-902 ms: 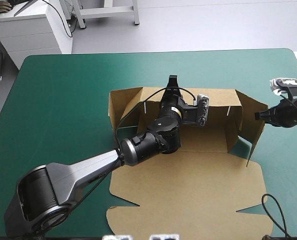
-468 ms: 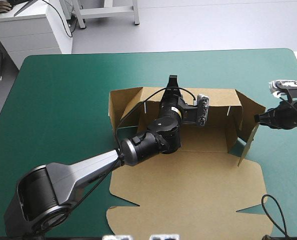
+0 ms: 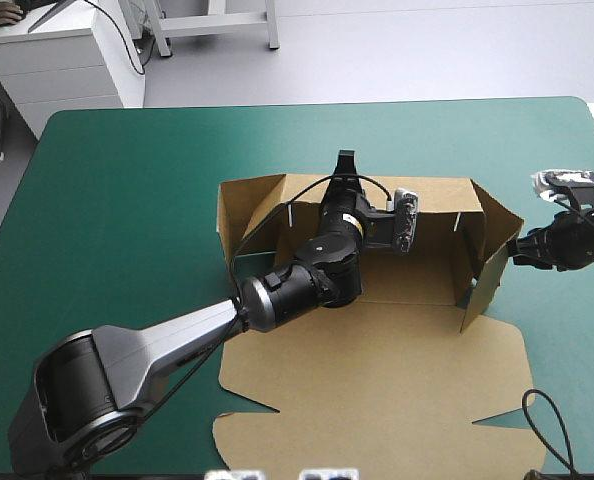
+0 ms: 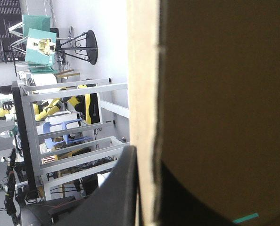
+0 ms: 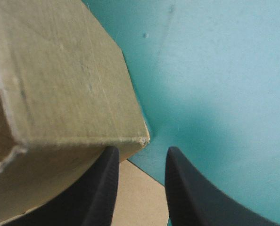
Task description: Fold the box
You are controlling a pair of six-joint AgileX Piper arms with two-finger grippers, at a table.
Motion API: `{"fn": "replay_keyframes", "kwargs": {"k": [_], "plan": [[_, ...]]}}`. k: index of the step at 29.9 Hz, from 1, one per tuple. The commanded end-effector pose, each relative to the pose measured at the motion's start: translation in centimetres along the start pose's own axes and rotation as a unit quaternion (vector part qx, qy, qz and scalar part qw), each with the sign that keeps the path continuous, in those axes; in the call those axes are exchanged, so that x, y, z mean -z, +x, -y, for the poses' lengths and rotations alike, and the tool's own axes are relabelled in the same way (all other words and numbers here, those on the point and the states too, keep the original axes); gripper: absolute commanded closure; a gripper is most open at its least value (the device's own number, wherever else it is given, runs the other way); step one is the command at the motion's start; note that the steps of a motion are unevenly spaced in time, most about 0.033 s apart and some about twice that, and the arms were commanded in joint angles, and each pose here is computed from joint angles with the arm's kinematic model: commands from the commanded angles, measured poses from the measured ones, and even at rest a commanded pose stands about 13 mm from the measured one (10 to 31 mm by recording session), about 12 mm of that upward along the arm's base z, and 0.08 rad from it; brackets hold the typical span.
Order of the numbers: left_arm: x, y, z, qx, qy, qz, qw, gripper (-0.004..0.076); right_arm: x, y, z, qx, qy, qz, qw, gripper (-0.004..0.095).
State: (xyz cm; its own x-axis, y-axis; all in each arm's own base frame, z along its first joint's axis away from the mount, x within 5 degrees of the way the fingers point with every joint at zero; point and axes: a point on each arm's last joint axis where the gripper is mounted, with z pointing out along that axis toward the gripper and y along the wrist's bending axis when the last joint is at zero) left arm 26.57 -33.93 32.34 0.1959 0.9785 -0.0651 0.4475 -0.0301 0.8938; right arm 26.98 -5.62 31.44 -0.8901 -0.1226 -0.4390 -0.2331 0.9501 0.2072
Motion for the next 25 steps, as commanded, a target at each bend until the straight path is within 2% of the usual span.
{"fn": "replay_keyframes", "kwargs": {"k": [1, 4, 12, 18, 25], "plan": [[1.9, 0.6, -2.1, 0.025, -0.025, 0.006, 0.999, 0.0731, 1.7, -0.1, -0.9, -0.001, 0.003, 0.015, 1.0, 0.0588], [1.9, 0.6, -2.1, 0.025, -0.025, 0.006, 0.999, 0.0731, 2.2, 0.2, -1.2, -0.003, 0.004, 0.009, 1.0, 0.0588], [1.9, 0.6, -2.1, 0.025, -0.025, 0.008, 0.999, 0.0731, 5.2, 1.2, -3.2, -0.002, 0.018, 0.046, 0.999, 0.0588], [1.9, 0.6, -2.1, 0.025, -0.025, 0.008, 0.999, 0.0731, 5.4, 2.8, -4.7, -0.013, -0.006, 0.07, 0.997, 0.0588], [2.0, 0.6, -2.1, 0.025, -0.025, 0.009, 0.999, 0.0731, 4.3, 5.2, -5.9, -0.031, -0.04, 0.065, 0.997, 0.0588]]}}
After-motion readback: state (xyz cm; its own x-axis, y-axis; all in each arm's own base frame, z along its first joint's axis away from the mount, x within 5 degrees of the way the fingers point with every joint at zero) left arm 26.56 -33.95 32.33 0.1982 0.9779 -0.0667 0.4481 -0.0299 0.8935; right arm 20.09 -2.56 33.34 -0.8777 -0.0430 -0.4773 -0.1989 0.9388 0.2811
